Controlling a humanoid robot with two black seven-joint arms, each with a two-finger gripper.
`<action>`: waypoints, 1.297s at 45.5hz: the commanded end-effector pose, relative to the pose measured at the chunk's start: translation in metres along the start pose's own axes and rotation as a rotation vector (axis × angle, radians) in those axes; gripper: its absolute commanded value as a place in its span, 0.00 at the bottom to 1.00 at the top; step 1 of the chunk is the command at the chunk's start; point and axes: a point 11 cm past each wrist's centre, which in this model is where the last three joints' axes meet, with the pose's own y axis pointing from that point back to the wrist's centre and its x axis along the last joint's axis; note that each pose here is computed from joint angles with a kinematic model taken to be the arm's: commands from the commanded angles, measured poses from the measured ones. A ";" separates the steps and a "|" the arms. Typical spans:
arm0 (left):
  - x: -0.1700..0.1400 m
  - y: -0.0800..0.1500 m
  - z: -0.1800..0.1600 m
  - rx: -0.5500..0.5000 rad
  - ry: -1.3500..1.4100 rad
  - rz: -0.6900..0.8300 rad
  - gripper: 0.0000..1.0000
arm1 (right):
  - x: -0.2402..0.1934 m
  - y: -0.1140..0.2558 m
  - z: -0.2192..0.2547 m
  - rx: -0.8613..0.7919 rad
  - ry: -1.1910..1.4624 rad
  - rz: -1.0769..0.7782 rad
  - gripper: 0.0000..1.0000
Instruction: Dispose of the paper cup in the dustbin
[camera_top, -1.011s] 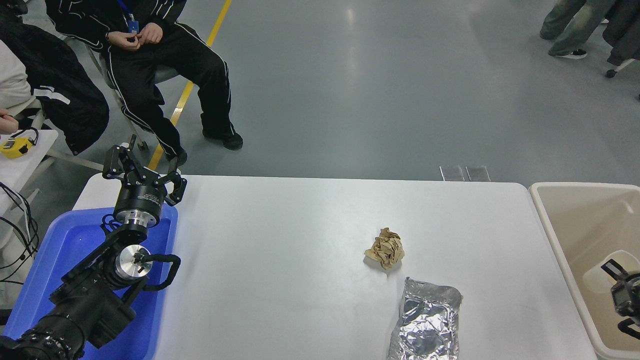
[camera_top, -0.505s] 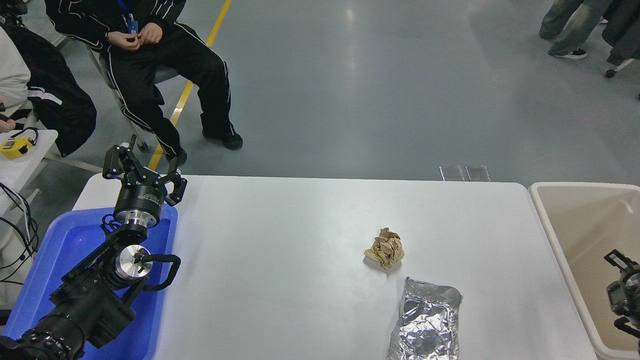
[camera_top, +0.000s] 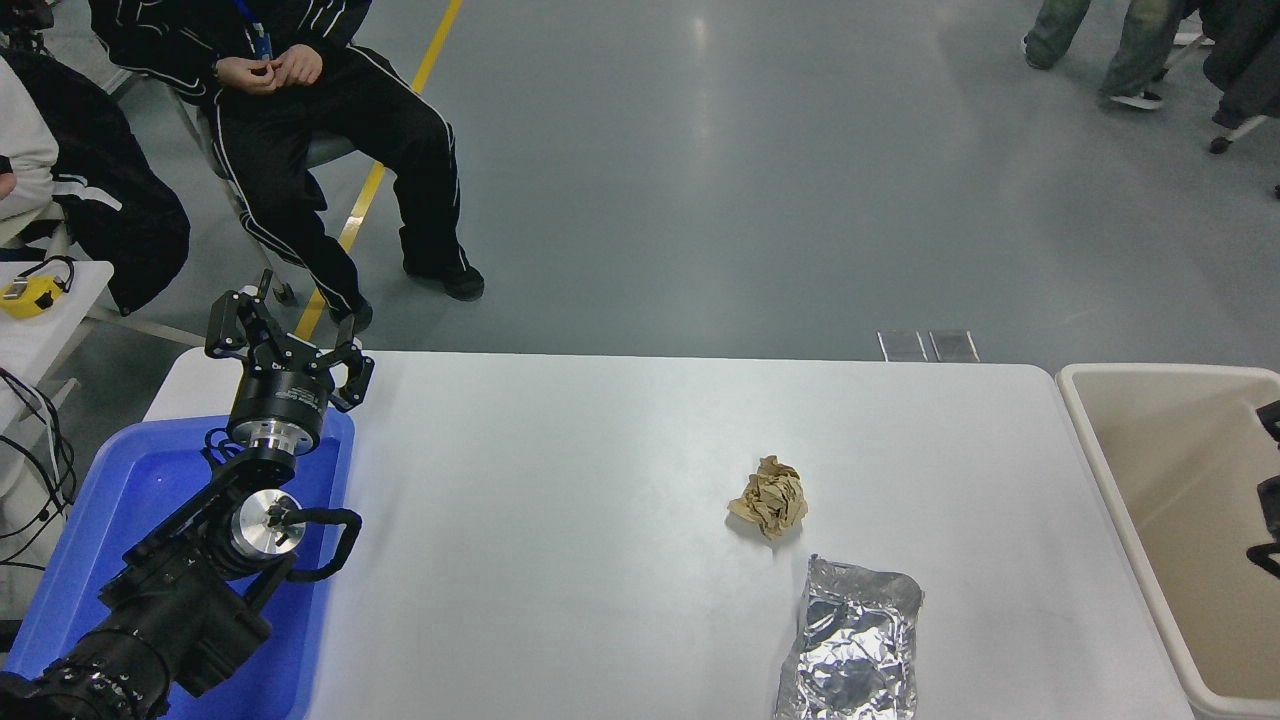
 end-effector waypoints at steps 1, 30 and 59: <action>0.000 0.000 0.000 -0.001 0.000 -0.001 1.00 | 0.028 0.002 -0.056 0.079 -0.446 -0.055 0.99; 0.000 0.000 0.000 -0.001 0.000 -0.001 1.00 | -0.007 0.064 -0.169 0.381 -0.776 -0.494 0.99; 0.000 0.000 0.000 -0.001 0.000 -0.001 1.00 | -0.061 0.103 -0.161 0.505 -0.978 -0.701 0.99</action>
